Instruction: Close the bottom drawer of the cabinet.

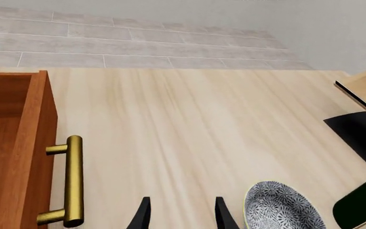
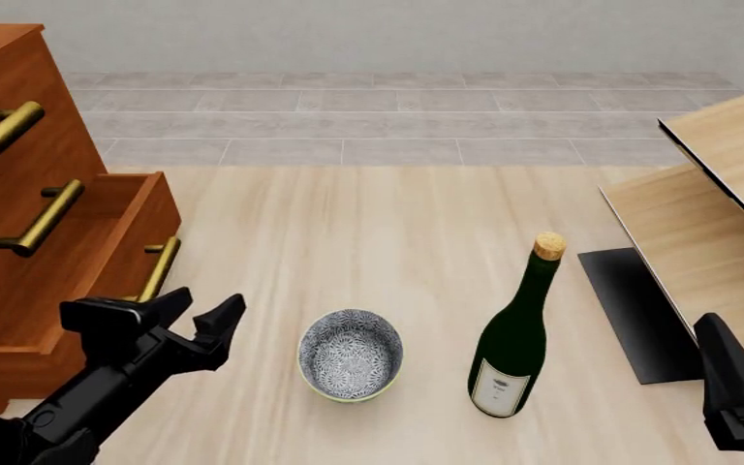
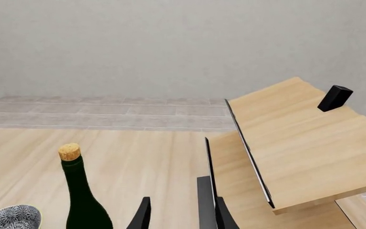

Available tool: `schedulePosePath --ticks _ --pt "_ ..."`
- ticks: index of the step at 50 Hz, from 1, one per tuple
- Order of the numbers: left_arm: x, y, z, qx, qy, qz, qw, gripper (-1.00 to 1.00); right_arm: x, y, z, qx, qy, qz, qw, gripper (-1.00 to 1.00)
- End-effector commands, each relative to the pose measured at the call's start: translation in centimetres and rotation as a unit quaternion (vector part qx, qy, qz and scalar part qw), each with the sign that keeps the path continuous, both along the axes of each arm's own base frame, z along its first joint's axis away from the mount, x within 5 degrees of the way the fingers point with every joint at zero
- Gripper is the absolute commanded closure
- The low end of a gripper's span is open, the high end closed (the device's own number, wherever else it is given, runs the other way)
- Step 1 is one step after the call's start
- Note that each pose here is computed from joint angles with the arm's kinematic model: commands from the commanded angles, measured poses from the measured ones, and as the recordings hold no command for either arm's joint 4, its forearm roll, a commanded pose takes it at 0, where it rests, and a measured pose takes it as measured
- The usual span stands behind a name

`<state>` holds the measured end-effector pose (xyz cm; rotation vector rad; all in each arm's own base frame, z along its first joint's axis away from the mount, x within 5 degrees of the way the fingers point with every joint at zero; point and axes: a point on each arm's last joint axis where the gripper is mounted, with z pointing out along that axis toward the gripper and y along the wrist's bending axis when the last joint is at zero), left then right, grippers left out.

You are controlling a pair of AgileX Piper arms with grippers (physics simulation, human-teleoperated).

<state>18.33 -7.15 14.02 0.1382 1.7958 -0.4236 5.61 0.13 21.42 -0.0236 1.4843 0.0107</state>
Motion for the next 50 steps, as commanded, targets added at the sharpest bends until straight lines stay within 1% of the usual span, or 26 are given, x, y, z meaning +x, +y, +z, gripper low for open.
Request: schedulePosePath --ticks 1,19,28,31,33,35,50 --pt "0.3 0.8 -0.4 0.004 0.005 0.021 0.9998 -1.00 0.0 0.0 0.0 -0.001 0.000 0.000 1.0000 -1.00" --pt "1.1 2.0 -1.1 0.015 0.019 0.055 0.9982 -1.00 0.0 0.0 0.0 -0.002 0.000 0.001 1.0000 -1.00" --pt "1.5 2.7 -1.3 0.029 0.020 0.071 0.9969 -1.00 0.0 0.0 0.0 -0.001 0.001 0.001 1.0000 -1.00" --pt "1.7 3.1 -1.5 0.037 0.021 0.079 0.9959 -1.00 0.0 0.0 0.0 -0.001 0.000 0.001 1.0000 -1.00" --pt "1.8 3.6 -1.5 0.048 0.019 0.088 0.9948 -1.00 0.0 0.0 0.0 -0.001 0.000 0.001 1.0000 -1.00" --pt "2.1 3.8 -1.8 0.046 0.024 0.094 0.9942 -1.00 0.0 0.0 0.0 -0.001 0.000 0.001 1.0000 -1.00" --pt "3.3 5.5 -2.4 0.070 0.028 0.130 0.9886 -1.00 0.0 0.0 0.0 -0.001 0.000 0.000 1.0000 -1.00"
